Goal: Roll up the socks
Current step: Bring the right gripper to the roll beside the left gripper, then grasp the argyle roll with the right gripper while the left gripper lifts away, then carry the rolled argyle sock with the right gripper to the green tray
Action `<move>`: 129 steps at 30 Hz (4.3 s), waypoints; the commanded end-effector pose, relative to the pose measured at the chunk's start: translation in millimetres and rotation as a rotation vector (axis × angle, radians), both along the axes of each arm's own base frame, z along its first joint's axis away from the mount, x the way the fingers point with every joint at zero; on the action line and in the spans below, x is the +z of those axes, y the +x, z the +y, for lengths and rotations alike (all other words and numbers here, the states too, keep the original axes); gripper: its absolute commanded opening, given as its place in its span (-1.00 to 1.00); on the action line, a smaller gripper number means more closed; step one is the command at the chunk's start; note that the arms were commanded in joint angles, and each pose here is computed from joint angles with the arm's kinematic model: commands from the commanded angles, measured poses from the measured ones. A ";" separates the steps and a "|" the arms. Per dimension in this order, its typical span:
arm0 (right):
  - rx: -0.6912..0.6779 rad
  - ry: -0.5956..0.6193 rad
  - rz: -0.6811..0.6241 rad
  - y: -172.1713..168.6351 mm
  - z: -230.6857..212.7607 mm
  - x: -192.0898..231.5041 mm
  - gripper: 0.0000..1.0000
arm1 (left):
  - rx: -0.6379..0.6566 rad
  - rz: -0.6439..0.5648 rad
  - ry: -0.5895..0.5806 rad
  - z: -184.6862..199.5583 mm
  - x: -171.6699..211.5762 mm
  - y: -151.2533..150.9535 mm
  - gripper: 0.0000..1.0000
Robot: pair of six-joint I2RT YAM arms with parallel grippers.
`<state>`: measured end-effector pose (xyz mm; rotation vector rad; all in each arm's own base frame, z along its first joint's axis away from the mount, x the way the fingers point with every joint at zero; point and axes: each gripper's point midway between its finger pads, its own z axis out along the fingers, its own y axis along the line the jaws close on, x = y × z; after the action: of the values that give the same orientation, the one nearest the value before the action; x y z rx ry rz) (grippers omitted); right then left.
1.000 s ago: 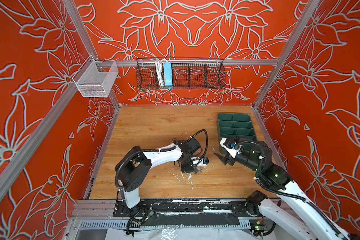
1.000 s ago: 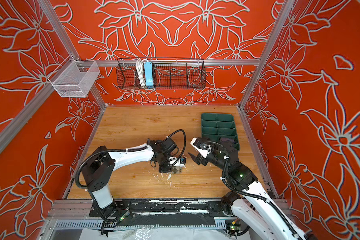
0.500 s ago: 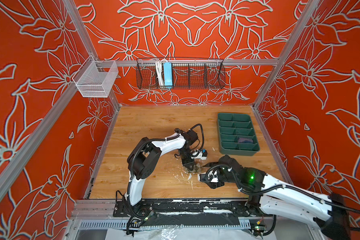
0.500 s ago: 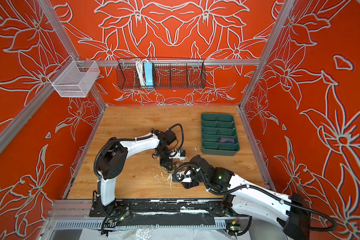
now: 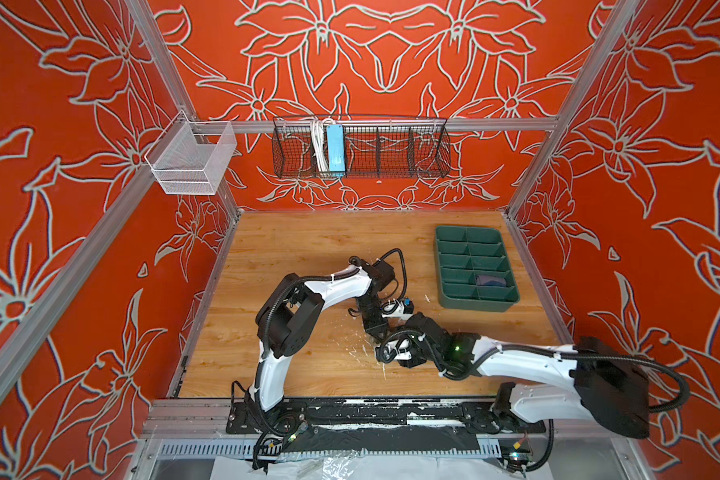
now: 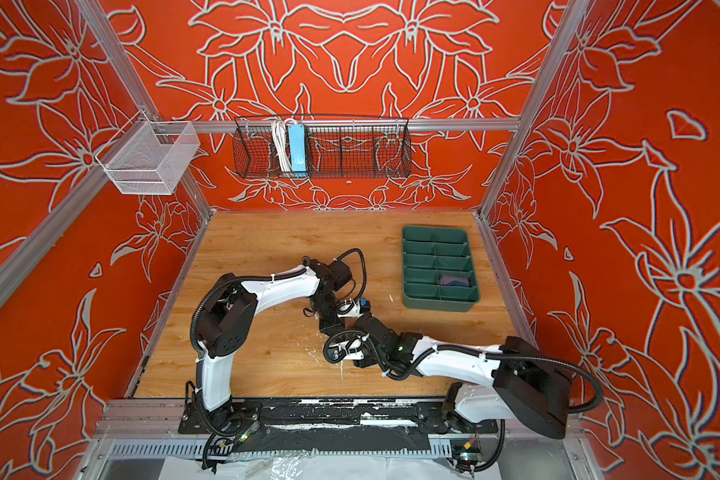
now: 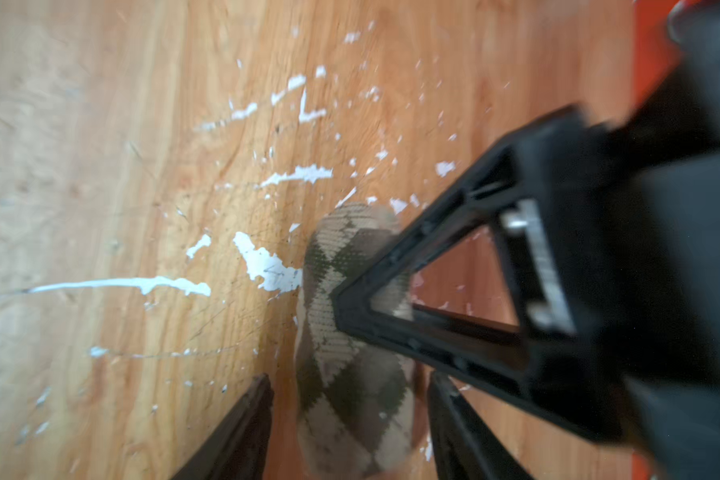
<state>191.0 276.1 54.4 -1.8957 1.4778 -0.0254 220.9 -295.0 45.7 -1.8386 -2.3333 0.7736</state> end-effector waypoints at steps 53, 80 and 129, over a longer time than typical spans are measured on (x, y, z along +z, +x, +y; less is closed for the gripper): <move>-0.351 0.237 0.075 65.3 -54.2 118.2 -1.00 | 0.648 -1.223 -0.351 143.9 230.4 20.6 0.51; -0.493 -0.492 -0.313 225.8 -213.5 77.7 -1.00 | 0.616 -1.230 -0.389 146.8 215.4 7.8 0.95; 0.178 -0.228 -0.512 223.1 46.1 108.0 -1.00 | 0.659 -1.273 -0.317 163.7 217.0 10.1 0.95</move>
<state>403.8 317.0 173.3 -1.9981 1.0889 -0.5094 230.9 -132.7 261.8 -1.9833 -3.8916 -0.1973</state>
